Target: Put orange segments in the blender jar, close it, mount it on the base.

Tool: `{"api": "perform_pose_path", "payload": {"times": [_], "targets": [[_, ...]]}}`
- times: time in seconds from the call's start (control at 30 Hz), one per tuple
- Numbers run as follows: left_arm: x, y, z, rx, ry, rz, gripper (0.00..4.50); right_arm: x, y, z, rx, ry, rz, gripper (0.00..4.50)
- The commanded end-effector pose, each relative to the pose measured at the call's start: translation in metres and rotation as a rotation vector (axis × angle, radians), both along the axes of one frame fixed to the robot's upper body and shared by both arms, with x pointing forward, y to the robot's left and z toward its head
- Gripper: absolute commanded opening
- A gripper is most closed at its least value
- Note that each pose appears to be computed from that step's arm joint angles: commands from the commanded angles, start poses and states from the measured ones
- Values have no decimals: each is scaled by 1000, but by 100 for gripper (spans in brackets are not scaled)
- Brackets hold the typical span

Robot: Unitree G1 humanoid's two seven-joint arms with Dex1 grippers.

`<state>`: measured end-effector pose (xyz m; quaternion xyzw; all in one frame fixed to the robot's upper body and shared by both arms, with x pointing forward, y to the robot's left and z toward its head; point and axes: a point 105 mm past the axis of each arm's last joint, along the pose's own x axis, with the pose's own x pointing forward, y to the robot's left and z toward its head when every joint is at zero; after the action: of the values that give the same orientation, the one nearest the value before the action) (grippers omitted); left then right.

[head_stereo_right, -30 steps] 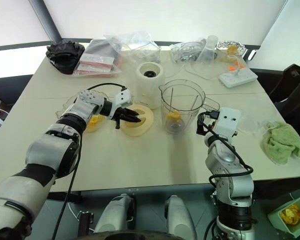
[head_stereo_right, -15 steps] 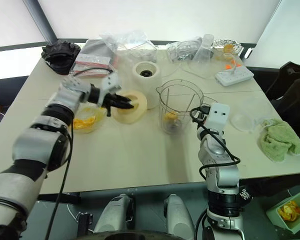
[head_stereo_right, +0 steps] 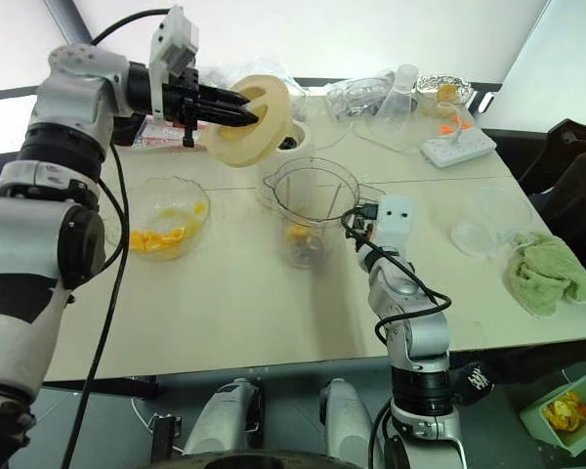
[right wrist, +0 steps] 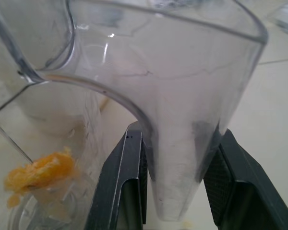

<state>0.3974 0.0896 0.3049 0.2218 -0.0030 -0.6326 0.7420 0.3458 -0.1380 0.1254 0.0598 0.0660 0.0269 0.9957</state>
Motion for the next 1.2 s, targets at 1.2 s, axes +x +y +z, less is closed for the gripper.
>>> {"api": "perform_pose_path", "payload": {"times": [1.2], "targets": [[-45, -59, -56, 247, 88, -373, 26, -8, 13, 17, -9, -47, 161, 119]]}}
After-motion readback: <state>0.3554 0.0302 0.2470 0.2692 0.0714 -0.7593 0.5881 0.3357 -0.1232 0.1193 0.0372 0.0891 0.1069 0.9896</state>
